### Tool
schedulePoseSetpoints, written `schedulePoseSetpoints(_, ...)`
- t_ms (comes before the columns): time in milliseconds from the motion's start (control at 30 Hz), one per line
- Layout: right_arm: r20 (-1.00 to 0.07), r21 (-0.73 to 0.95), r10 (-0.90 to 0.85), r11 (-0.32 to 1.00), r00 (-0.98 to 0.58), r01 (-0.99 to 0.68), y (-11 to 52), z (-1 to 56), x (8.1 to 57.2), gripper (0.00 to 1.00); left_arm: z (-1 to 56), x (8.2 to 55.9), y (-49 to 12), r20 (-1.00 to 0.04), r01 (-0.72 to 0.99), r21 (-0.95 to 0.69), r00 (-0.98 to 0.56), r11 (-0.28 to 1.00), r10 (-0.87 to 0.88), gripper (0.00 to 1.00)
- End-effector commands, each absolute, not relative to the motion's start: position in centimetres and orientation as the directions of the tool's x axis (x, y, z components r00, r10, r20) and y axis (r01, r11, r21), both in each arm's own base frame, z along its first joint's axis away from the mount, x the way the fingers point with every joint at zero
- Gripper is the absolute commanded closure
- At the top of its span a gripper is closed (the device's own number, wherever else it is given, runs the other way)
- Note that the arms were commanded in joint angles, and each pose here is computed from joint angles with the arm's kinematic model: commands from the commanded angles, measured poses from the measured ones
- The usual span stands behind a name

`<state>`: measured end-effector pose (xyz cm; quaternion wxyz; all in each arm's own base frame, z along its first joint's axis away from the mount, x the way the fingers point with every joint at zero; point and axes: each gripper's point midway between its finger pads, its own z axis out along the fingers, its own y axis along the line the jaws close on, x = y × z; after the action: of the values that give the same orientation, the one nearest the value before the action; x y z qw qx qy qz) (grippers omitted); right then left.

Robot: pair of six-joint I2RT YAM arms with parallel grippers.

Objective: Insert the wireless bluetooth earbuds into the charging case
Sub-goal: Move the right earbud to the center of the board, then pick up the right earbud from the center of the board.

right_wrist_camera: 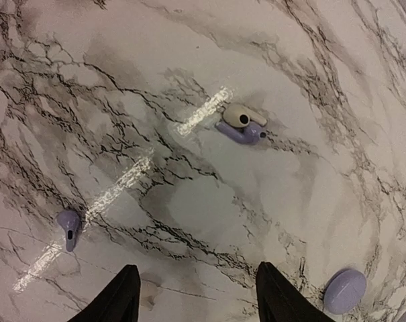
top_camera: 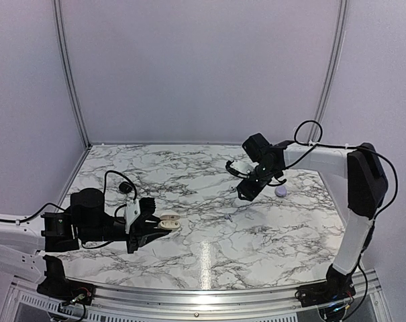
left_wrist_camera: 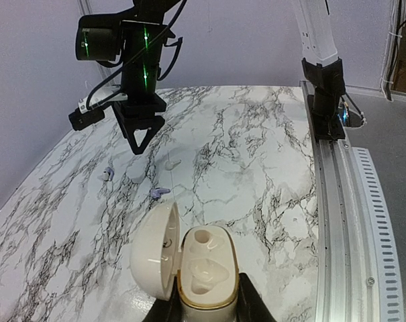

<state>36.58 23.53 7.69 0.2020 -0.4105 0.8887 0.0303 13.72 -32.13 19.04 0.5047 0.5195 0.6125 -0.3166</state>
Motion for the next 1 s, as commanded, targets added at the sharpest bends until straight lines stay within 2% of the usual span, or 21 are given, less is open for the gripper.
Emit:
schedulePoseSetpoints(0, -0.329, -0.069, -0.727, 0.655, -0.602, -0.753, 24.6, 8.7, 34.7, 0.41, 20.5, 13.7, -32.6, -0.955, 0.956, 0.135, 0.055, 0.261, 0.29, 1.0)
schedulePoseSetpoints(333, -0.141, -0.151, -0.769, 0.639, -0.623, -0.754, 23.2, 5.5, 33.5, 0.43, 20.6, 13.6, -32.5, -0.957, 0.957, 0.133, 0.057, 0.256, 0.284, 1.0)
schedulePoseSetpoints(967, -0.059, -0.118, -0.779, 0.626, -0.624, -0.771, 23.3, 3.1, 32.5, 0.55, 21.0, 13.5, -32.3, -0.96, 0.956, 0.139, 0.065, 0.258, 0.274, 1.0)
